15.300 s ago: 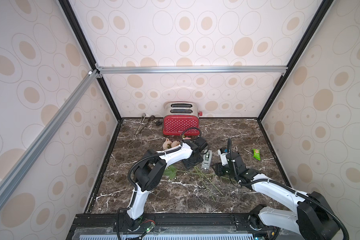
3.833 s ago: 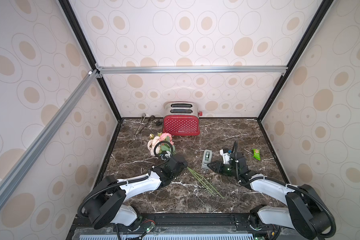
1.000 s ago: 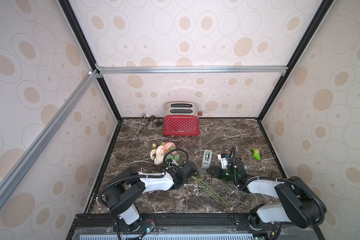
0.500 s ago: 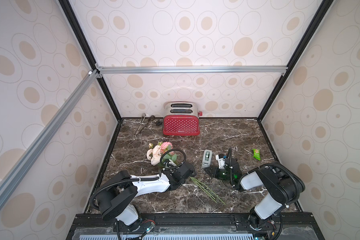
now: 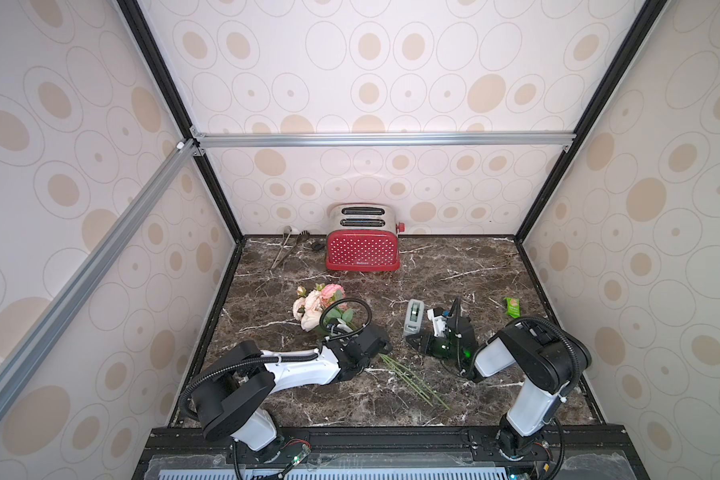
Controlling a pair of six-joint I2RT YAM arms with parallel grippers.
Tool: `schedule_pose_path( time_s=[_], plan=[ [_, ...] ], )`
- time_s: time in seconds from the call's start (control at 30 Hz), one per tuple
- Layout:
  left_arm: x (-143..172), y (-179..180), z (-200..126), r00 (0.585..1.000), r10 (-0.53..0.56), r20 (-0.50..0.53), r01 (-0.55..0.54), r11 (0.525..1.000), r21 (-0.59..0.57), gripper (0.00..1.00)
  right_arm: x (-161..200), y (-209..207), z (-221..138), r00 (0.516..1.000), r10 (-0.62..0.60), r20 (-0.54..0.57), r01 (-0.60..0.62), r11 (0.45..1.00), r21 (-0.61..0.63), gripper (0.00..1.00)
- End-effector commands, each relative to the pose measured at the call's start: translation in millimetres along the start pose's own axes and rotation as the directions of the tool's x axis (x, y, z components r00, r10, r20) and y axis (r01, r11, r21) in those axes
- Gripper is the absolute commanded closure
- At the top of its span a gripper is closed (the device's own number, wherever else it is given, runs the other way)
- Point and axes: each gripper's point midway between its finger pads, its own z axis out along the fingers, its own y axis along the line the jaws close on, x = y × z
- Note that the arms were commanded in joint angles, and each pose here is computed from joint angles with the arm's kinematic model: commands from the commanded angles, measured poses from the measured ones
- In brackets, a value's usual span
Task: Wrap bouquets with tape
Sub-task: Pull the tape from the tape cutter, then stick the tape to the bouquet.
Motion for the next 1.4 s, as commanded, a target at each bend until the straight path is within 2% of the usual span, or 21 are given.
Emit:
schedule_pose_path(
  time_s=[0.0, 0.37, 0.63, 0.83, 1.0, 1.37],
  plan=[
    [-9.0, -6.2, -4.5, 0.999, 0.006, 0.034, -0.006, 1.000, 0.014, 1.00, -1.9, 2.8, -1.5, 1.000, 0.009, 0.017, -0.009, 1.000, -0.008, 0.99],
    [14.9, -22.0, 25.3, 1.000, -0.024, -0.003, 0.024, 1.000, 0.017, 1.00, -21.2, 40.5, -18.3, 1.000, 0.015, 0.001, -0.015, 0.998, -0.059, 1.00],
    [26.3, -44.8, 50.0, 0.996, -0.082, 0.018, 0.082, 0.996, 0.033, 1.00, -20.4, 53.8, -27.6, 0.998, 0.044, -0.046, -0.047, 0.997, -0.063, 1.00],
    [36.9, -49.4, 67.4, 0.990, -0.144, 0.015, 0.143, 0.990, 0.017, 1.00, -14.9, 53.3, -34.2, 0.997, 0.056, -0.060, -0.059, 0.997, -0.047, 1.00],
    [36.7, -60.7, 71.0, 0.985, -0.171, 0.032, 0.170, 0.985, 0.028, 1.00, -10.1, 50.9, -35.1, 0.995, 0.059, -0.075, -0.062, 0.997, -0.042, 1.00],
    [45.6, -74.7, 77.0, 0.971, -0.237, -0.001, 0.237, 0.970, 0.060, 1.00, 0.3, 38.8, -33.1, 0.991, 0.085, -0.107, -0.086, 0.996, -0.006, 0.98]
  ],
)
